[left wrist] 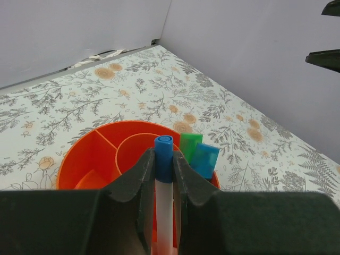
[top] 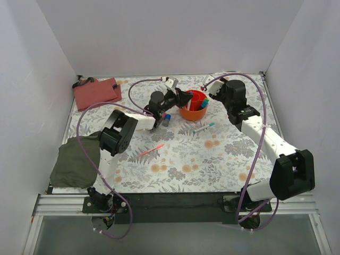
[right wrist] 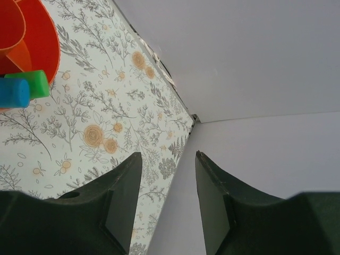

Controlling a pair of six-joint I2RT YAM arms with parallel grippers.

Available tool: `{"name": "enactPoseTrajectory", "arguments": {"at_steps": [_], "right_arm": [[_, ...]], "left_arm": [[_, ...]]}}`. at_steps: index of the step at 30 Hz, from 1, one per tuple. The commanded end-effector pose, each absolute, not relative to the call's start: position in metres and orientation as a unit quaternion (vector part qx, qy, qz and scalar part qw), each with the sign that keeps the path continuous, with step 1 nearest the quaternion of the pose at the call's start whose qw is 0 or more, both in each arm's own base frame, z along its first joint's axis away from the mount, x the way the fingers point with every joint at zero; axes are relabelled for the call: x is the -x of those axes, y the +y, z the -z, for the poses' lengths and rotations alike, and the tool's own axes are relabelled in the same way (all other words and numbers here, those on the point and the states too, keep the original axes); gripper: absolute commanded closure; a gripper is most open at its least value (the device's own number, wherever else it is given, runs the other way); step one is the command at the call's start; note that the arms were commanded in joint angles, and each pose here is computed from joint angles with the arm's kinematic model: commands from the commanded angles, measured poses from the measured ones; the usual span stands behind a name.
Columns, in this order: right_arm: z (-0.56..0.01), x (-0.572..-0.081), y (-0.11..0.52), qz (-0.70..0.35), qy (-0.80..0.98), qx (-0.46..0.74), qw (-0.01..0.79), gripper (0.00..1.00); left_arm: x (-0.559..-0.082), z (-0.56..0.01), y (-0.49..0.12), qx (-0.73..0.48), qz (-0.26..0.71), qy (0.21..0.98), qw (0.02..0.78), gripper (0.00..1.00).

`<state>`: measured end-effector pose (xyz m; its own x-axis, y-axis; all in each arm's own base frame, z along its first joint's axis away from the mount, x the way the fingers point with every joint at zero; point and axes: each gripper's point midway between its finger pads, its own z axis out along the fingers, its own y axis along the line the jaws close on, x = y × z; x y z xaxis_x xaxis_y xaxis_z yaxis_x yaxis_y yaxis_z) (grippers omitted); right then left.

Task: Sort the stationery into containers
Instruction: Place the pen in the storage box, then pick up the pen from the center of the board.

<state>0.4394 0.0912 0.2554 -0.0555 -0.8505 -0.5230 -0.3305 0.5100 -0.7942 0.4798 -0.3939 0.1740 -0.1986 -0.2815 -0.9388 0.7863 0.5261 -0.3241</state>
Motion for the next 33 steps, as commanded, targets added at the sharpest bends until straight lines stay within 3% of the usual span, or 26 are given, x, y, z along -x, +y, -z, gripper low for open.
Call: {"name": "enactPoseTrajectory", "arguments": {"at_steps": [1,2,4,13,16,17,19,20,22,23,25,26,33], "right_arm": [[-0.255,-0.447,0.091,0.237,0.686,0.421,0.544,0.47],[-0.256,-0.448,0.091,0.237,0.686,0.421,0.545,0.47],[-0.251,-0.45,0.091,0.234,0.69,0.419,0.541,0.47],[-0.264,-0.444,0.087,0.168,0.735,0.354,0.553,0.43],[-0.245,-0.433,0.077,0.074,0.811,0.278,0.509,0.41],[-0.234,-0.428,0.067,0.045,0.838,0.239,0.488,0.41],[-0.205,-0.418,0.065,-0.003,0.873,0.223,0.433,0.41],[-0.205,-0.42,0.054,-0.01,0.881,0.2,0.428,0.41],[-0.192,-0.421,0.047,-0.031,0.898,0.165,0.407,0.41],[-0.19,-0.423,0.034,-0.035,0.901,0.144,0.407,0.4],[-0.19,-0.425,0.034,-0.061,0.901,0.134,0.407,0.4],[-0.189,-0.425,0.034,-0.063,0.902,0.134,0.405,0.4],[-0.185,-0.418,0.004,-0.084,0.908,0.104,0.396,0.4]], "left_arm": [[-0.48,-0.213,-0.384,-0.199,0.428,0.592,0.653,0.87],[-0.479,-0.219,-0.383,-0.199,0.428,0.588,0.657,0.72],[-0.477,-0.221,-0.381,-0.199,0.426,0.587,0.659,0.62],[-0.44,-0.284,-0.353,-0.235,0.391,0.559,0.692,0.42],[-0.419,-0.308,-0.345,-0.276,0.374,0.552,0.692,0.37],[-0.414,-0.29,-0.347,-0.303,0.366,0.582,0.66,0.37],[-0.399,-0.301,-0.354,-0.359,0.372,0.575,0.634,0.35],[-0.39,-0.282,-0.357,-0.383,0.381,0.603,0.587,0.35],[-0.376,-0.282,-0.374,-0.451,0.396,0.585,0.546,0.35],[-0.37,-0.259,-0.376,-0.458,0.4,0.619,0.496,0.35],[-0.365,-0.272,-0.397,-0.5,0.394,0.601,0.483,0.34],[-0.365,-0.233,-0.402,-0.511,0.38,0.639,0.431,0.34],[-0.351,-0.201,-0.446,-0.604,0.293,0.605,0.428,0.37]]}}
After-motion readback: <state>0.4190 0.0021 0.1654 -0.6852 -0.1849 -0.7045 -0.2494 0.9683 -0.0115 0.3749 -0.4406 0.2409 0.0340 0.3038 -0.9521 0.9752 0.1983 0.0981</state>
